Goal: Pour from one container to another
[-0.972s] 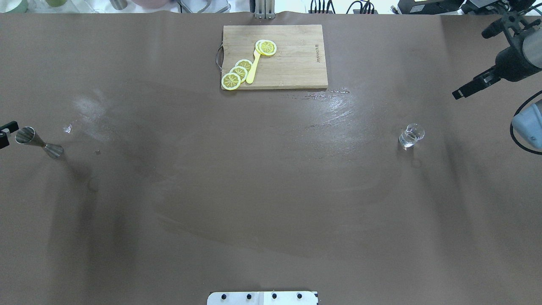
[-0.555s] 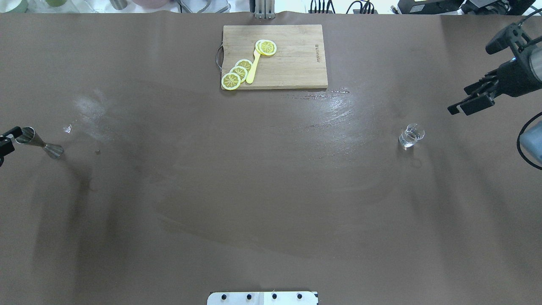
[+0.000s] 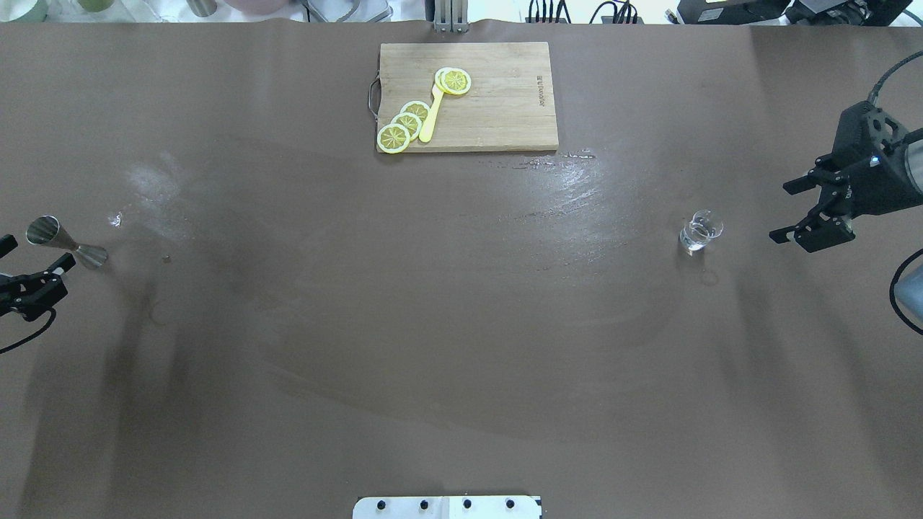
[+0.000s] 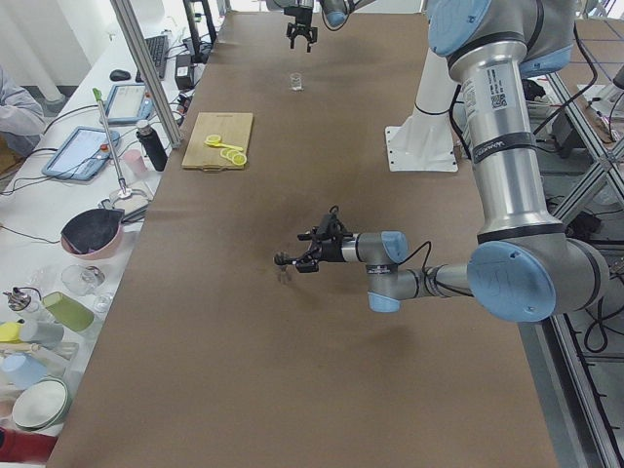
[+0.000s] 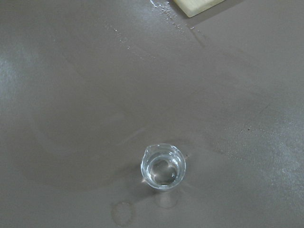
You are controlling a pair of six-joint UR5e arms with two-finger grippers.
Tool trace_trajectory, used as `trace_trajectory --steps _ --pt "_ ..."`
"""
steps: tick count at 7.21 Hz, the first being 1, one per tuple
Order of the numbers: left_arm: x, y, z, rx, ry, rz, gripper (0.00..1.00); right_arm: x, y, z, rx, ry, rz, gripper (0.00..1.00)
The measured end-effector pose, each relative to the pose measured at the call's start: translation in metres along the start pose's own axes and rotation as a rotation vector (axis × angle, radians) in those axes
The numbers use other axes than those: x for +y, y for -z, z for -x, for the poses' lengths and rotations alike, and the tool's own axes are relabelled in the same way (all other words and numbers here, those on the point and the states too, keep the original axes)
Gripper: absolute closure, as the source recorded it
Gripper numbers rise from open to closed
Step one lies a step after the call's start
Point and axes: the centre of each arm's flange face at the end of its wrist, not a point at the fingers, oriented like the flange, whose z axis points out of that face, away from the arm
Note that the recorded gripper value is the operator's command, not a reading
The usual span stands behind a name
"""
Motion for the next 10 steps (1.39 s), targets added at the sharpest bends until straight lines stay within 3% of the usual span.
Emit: trace_trajectory --steps 3,7,10 --pt "0.011 0.002 0.010 -0.072 -0.007 -0.042 0.08 0.040 -0.016 -0.003 0.029 0.206 -0.054 0.00" --pt "0.028 -0.013 -0.001 -0.080 0.089 -0.049 0.09 0.046 -0.059 0.009 -0.030 0.304 -0.094 0.01" --pt "0.049 -0.021 -0.012 -0.086 0.065 -0.038 0.11 0.057 -0.079 -0.016 -0.017 0.328 -0.090 0.03"
